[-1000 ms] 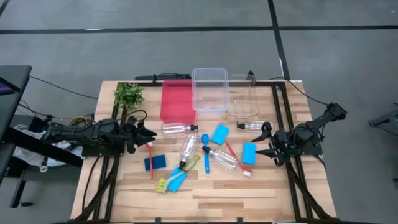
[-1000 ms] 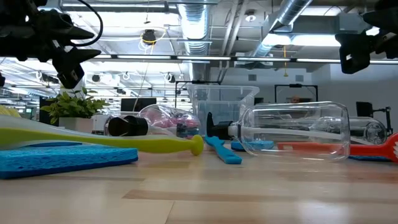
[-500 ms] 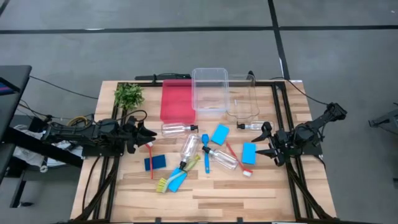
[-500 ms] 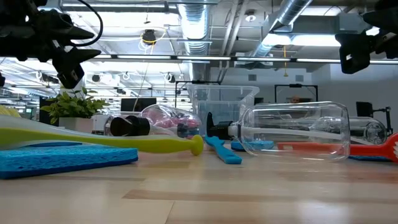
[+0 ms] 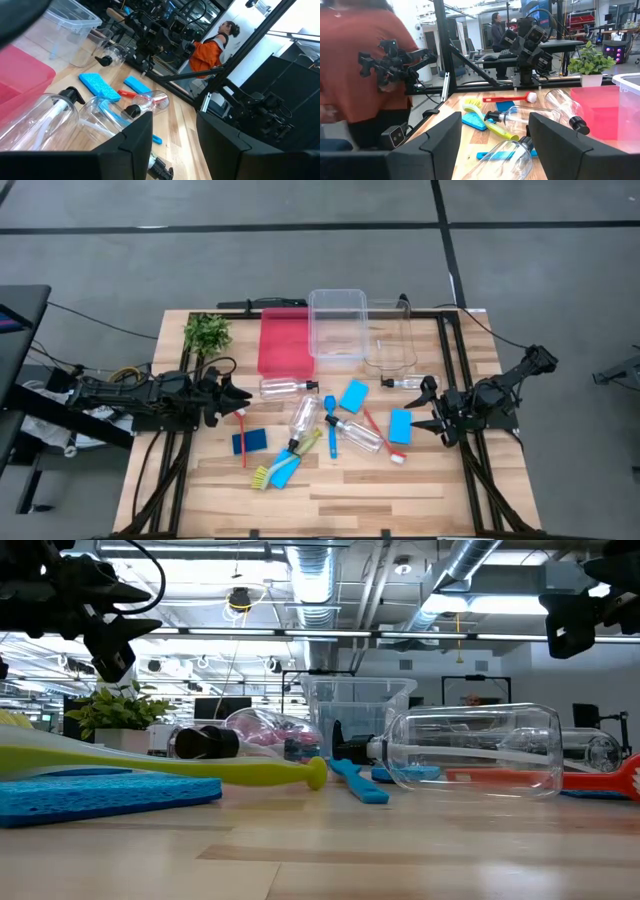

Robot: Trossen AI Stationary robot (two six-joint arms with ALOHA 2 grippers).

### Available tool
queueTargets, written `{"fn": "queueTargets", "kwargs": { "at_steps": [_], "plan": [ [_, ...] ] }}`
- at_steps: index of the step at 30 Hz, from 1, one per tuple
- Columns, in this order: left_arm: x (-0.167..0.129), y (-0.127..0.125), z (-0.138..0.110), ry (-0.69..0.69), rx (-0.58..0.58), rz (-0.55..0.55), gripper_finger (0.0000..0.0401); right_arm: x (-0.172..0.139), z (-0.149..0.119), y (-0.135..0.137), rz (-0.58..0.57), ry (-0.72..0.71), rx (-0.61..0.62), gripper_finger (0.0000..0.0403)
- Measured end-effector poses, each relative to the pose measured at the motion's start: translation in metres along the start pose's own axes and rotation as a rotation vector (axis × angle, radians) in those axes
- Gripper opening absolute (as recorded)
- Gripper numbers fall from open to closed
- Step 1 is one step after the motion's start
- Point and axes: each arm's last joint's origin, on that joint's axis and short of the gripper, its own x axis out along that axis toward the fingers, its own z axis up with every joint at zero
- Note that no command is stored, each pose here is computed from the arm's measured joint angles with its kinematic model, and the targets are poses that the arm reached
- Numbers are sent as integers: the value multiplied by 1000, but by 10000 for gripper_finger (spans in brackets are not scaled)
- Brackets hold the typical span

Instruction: Pick & Place Kitchen Sink Supplies

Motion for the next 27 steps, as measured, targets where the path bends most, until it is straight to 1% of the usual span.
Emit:
{"fn": "queueTargets", "kwargs": {
  "at_steps": [7, 10, 12, 17, 18, 19, 20, 22, 27],
  "plan": [
    [0, -2, 3, -31, 0, -14, 154, 0, 0, 0, 0, 0, 0, 225],
    [0, -3, 6, -70, 0, -9, 154, 0, 0, 0, 0, 0, 0, 225],
    [0, -2, 6, -87, -1, 14, 154, 0, 0, 0, 0, 0, 0, 225],
    [1, 2, 6, -124, -3, 114, 154, 0, 0, 0, 0, 0, 0, 225],
    [1, 2, 6, -126, -13, 127, 154, 0, 0, 0, 0, 0, 0, 225],
    [2, 2, 6, -127, -49, 130, 154, 0, 0, 0, 0, 0, 0, 225],
    [2, 2, 6, -130, -99, 127, 154, 0, 0, 0, 0, 0, 0, 225],
    [3, 1, 8, -158, -151, 109, 154, 0, 0, 0, 0, 0, 0, 225],
    [4, -7, 19, -259, -168, 17, 154, 0, 1, -1, -33, -14, 2, 225]
  ]
}}
